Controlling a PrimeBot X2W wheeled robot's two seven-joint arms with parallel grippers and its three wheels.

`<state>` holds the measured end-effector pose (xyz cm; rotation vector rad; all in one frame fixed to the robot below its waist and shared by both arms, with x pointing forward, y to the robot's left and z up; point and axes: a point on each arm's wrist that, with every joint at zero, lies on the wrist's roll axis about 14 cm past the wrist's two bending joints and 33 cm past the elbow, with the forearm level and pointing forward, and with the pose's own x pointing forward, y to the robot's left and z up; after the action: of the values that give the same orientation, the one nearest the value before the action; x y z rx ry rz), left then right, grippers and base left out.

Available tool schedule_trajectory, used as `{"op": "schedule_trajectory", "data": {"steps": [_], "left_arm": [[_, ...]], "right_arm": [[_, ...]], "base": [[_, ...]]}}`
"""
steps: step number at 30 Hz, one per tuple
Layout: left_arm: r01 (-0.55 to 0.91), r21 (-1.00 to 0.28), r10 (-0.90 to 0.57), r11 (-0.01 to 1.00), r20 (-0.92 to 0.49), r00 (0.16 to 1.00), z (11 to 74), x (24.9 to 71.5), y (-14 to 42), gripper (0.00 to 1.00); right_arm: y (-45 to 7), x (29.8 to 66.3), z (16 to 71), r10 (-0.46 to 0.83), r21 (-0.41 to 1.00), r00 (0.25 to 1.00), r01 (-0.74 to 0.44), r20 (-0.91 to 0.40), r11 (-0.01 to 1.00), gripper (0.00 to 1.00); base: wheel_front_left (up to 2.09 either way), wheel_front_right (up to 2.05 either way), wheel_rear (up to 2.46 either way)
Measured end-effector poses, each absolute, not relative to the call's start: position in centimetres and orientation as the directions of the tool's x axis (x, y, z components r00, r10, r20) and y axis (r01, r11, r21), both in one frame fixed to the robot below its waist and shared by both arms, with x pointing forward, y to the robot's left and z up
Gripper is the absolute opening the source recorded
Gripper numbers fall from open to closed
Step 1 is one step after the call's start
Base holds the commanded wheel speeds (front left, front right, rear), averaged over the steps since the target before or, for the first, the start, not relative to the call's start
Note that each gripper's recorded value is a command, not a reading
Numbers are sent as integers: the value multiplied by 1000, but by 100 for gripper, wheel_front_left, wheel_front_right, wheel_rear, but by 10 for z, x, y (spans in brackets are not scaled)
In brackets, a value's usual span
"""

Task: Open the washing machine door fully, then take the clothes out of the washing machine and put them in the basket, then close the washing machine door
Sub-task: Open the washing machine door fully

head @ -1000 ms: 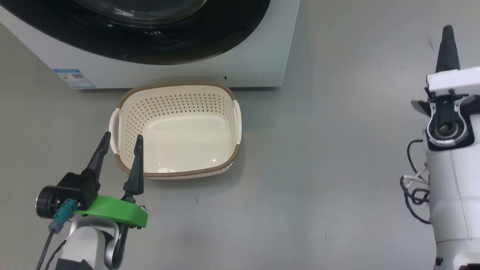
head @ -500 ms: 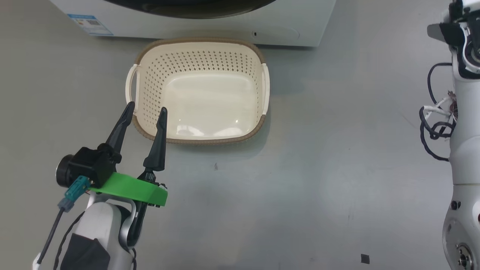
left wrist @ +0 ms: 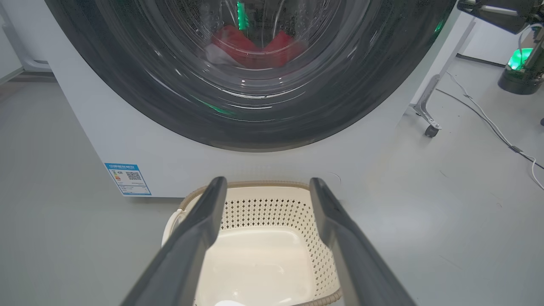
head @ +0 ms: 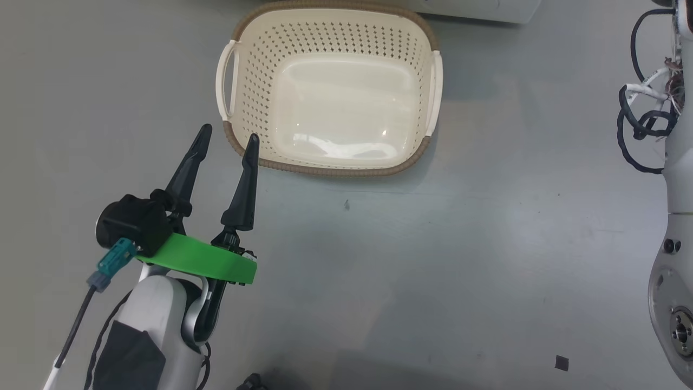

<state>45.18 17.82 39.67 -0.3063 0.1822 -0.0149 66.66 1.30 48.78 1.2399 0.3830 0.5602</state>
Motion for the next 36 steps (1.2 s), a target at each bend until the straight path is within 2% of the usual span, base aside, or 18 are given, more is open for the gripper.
{"op": "schedule_trajectory", "data": {"steps": [5, 19, 36], "left_arm": [[-30, -298, -31, 954, -201, 979, 388, 450, 183, 100], [-60, -304, -9, 951, -220, 975, 378, 454, 191, 100], [-51, -304, 5, 951, -152, 988, 401, 465, 197, 100]], "right_arm": [[33, 674, 480, 637, 963, 771, -190, 26, 191, 0], [55, 688, 456, 675, 976, 738, -155, 10, 154, 0], [64, 655, 438, 778, 983, 624, -88, -70, 159, 0]], "base": [[0, 0, 0], [0, 0, 0], [0, 0, 0]]}}
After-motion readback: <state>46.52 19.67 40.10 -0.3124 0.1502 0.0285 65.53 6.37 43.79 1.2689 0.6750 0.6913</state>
